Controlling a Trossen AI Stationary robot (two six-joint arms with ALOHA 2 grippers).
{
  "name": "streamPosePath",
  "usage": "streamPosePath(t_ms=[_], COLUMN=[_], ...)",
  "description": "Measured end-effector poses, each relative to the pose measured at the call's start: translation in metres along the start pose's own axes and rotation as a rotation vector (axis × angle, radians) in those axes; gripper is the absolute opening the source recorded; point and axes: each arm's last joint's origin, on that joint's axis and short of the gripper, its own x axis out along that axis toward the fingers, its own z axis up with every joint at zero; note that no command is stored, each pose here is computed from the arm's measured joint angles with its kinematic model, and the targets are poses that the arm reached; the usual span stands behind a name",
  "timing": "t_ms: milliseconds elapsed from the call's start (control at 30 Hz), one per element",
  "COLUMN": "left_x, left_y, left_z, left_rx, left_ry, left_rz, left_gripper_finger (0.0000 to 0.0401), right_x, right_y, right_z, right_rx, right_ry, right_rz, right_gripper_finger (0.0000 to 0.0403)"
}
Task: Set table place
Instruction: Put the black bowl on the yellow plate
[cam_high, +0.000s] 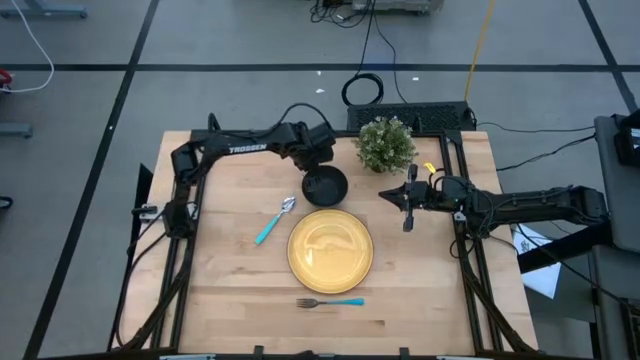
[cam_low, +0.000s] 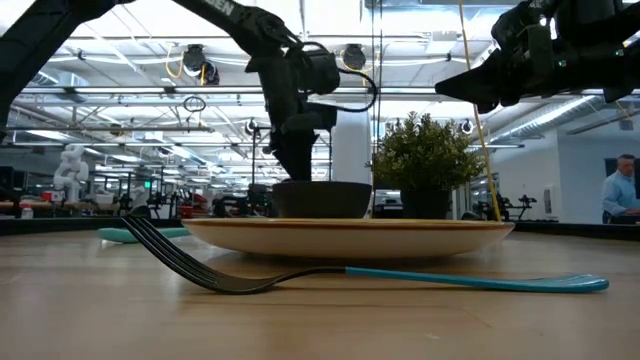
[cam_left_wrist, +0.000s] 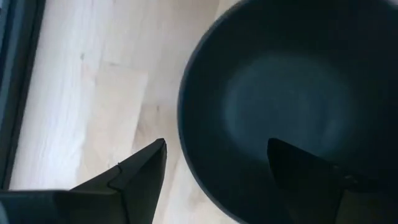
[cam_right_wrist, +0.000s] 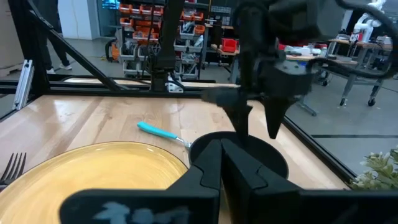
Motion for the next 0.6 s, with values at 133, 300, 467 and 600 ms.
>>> streamPosePath(t_ms=[133, 300, 467, 600], left_x=[0.016, 0.018, 0.019, 0.019], left_y=[0.003, 0.007, 0.008, 0.007], left_z=[0.000, -0.001, -0.001, -0.001], left_rx=[0.007, 0.006, 0.006, 0.014], left_ry=[0.033, 0.042, 0.045, 0.039], left_rz=[0.038, 0.085, 0.082, 0.056], left_gripper_finger=[0.0285, 0.0285, 0.0285, 0.0283], right_x=[0.000, 0.000, 0.000, 0.000], right_y=[0.001, 0.001, 0.001, 0.001], right_z=[-0.001, -0.001, -0.001, -0.001], right_rx=[0.001, 0.004, 0.000, 0.000], right_ry=[0.006, 0.015, 0.015, 0.015], right_rz=[0.004, 0.006, 0.006, 0.006], right_gripper_finger=[0.0000, 0.0000, 0.0000, 0.0000])
